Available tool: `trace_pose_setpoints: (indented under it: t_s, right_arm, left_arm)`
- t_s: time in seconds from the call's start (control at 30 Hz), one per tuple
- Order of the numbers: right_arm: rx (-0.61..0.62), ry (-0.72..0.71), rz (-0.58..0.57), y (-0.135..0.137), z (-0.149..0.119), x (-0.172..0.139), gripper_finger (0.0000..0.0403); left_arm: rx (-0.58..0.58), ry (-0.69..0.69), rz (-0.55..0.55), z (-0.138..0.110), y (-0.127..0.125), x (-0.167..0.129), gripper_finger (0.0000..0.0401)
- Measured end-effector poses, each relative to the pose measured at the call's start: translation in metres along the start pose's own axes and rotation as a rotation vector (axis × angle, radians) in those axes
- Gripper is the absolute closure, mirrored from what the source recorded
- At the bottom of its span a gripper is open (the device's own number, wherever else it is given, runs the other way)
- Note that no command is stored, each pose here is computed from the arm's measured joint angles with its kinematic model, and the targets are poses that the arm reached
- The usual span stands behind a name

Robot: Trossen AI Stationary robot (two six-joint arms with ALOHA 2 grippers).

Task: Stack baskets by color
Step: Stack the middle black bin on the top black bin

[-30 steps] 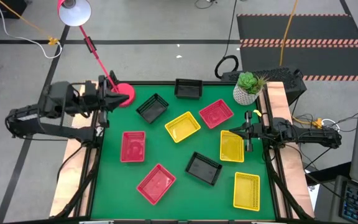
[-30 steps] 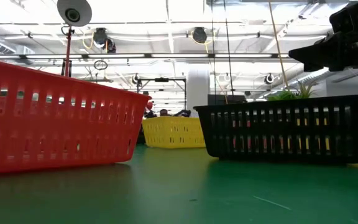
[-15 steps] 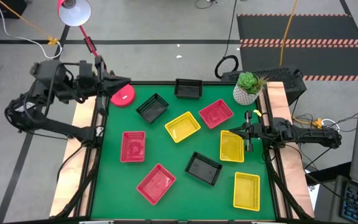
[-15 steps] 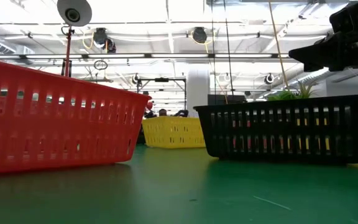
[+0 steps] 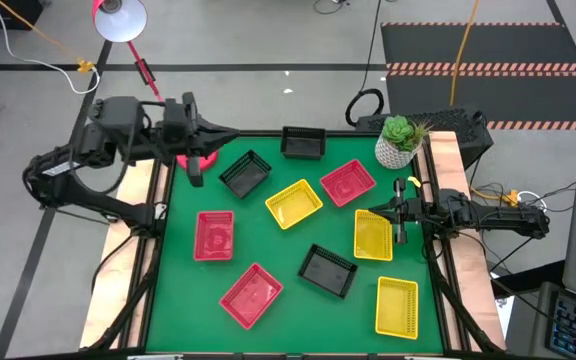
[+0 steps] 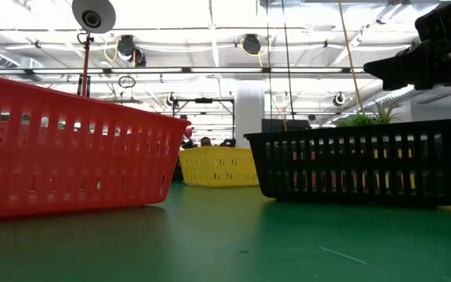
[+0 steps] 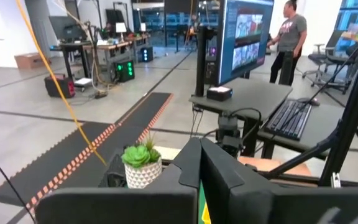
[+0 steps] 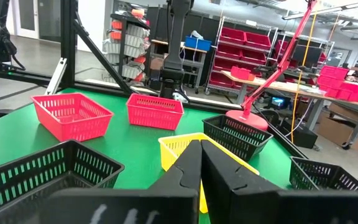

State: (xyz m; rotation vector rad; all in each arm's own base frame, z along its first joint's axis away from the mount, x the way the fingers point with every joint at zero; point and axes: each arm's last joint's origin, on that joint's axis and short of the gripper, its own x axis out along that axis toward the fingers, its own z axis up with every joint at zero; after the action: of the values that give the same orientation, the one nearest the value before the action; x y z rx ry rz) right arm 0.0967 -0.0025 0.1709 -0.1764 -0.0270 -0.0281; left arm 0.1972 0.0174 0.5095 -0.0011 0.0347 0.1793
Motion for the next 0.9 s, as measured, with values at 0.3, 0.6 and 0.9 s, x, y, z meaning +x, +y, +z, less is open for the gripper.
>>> trace_pose_setpoints:
  t_s: [0.3,0.6,0.9]
  right_arm:
    - [0.282,-0.154,-0.008,-0.003,0.015,-0.001,0.0403]
    - [0.304,-0.133,-0.142,-0.021,0.095,-0.008,0.0403]
    - [0.350,0.012,-0.126,-0.037,0.186,0.003,0.0403]
  left_arm:
    - [0.057,0.011,0.000,-0.002,-0.001,0.006,0.0393]
    - [0.044,0.006,0.000,-0.001,0.000,0.003,0.0380]
    - [0.043,0.006,-0.001,-0.001,0.000,0.003,0.0395]
